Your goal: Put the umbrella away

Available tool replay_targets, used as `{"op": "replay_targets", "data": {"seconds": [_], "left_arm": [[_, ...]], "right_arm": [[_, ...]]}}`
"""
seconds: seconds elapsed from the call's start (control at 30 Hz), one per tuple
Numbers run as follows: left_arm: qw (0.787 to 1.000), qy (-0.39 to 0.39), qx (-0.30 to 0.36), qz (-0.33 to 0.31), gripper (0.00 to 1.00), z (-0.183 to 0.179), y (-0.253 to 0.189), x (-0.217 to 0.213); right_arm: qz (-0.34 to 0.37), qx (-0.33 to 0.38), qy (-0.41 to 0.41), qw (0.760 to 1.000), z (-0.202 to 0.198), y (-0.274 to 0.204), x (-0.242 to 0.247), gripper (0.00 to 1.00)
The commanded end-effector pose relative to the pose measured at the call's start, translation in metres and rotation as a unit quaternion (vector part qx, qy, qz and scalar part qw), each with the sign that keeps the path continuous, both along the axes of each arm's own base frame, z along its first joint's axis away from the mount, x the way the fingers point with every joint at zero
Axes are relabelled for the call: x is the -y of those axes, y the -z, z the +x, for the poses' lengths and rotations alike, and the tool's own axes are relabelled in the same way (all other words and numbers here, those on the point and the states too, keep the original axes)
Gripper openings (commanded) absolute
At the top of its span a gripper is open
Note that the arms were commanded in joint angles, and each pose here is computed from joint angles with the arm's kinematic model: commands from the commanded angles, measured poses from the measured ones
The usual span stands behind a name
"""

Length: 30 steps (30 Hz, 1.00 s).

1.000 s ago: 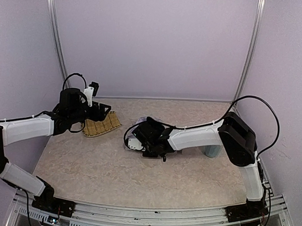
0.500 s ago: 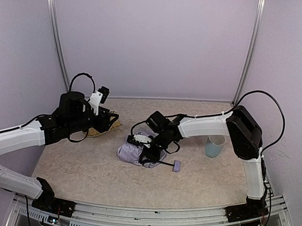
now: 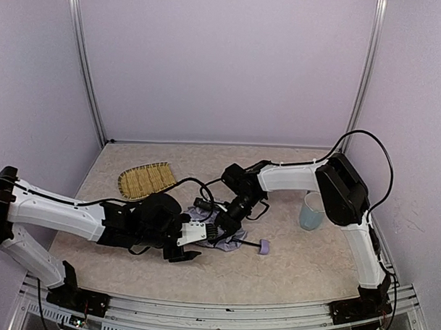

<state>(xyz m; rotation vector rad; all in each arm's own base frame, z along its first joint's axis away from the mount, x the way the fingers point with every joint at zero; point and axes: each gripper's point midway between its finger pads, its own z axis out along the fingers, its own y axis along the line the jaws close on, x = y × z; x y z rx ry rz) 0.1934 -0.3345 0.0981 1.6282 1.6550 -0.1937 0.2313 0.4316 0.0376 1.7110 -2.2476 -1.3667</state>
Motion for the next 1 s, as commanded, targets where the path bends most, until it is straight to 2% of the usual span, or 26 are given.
{"op": "replay_targets", "data": {"seconds": [0.0,0.13,0.2,0.27,0.33,0.43,0.53,0.57,0.63,0.67,0.7,0.83,0.97], "left_arm": [[0.996,0.034,0.053,0.064,0.74,0.033,0.015,0.001],[0.994,0.018,0.035,0.100,0.75,0.060,0.036,-0.007],[0.991,0.007,0.047,0.129,0.75,0.071,0.045,-0.012],[0.990,0.006,0.059,0.131,0.75,0.076,0.042,-0.009],[0.993,0.022,0.057,0.103,0.74,0.070,0.025,0.003],[0.995,0.093,0.037,0.024,0.75,0.036,-0.017,0.022],[0.989,0.126,0.060,-0.053,0.82,0.026,-0.056,0.020],[0.989,0.118,0.067,-0.060,0.84,0.034,-0.053,0.015],[0.993,0.095,0.054,-0.037,0.86,0.051,-0.031,0.004],[0.996,0.084,0.038,-0.013,0.97,0.057,-0.018,0.001],[0.997,0.079,0.023,0.005,0.98,0.060,-0.008,0.001],[0.994,0.107,-0.015,0.017,0.98,0.055,0.013,0.008],[0.992,0.113,-0.046,0.029,0.92,0.050,0.035,0.004]], "right_arm": [[-0.109,-0.089,-0.012,0.990,-0.028,0.056,0.034,0.00],[-0.112,-0.098,-0.018,0.989,-0.022,0.068,0.039,0.00],[-0.108,-0.102,-0.024,0.989,-0.022,0.070,0.042,0.00],[-0.102,-0.106,-0.031,0.989,-0.023,0.071,0.042,0.00],[-0.104,-0.108,-0.030,0.988,-0.021,0.074,0.043,0.00],[-0.107,-0.111,-0.019,0.988,-0.015,0.078,0.044,0.00],[-0.099,-0.116,-0.014,0.988,-0.014,0.076,0.043,0.00],[-0.100,-0.114,-0.013,0.988,-0.013,0.076,0.043,0.00],[-0.101,-0.112,-0.011,0.988,-0.012,0.076,0.042,0.00],[-0.102,-0.111,-0.010,0.988,-0.010,0.076,0.042,0.00],[-0.104,-0.110,-0.008,0.988,-0.009,0.077,0.042,0.00],[-0.105,-0.106,-0.004,0.989,-0.005,0.079,0.040,0.00],[-0.101,-0.106,0.009,0.989,0.002,0.078,0.036,0.00]]}}
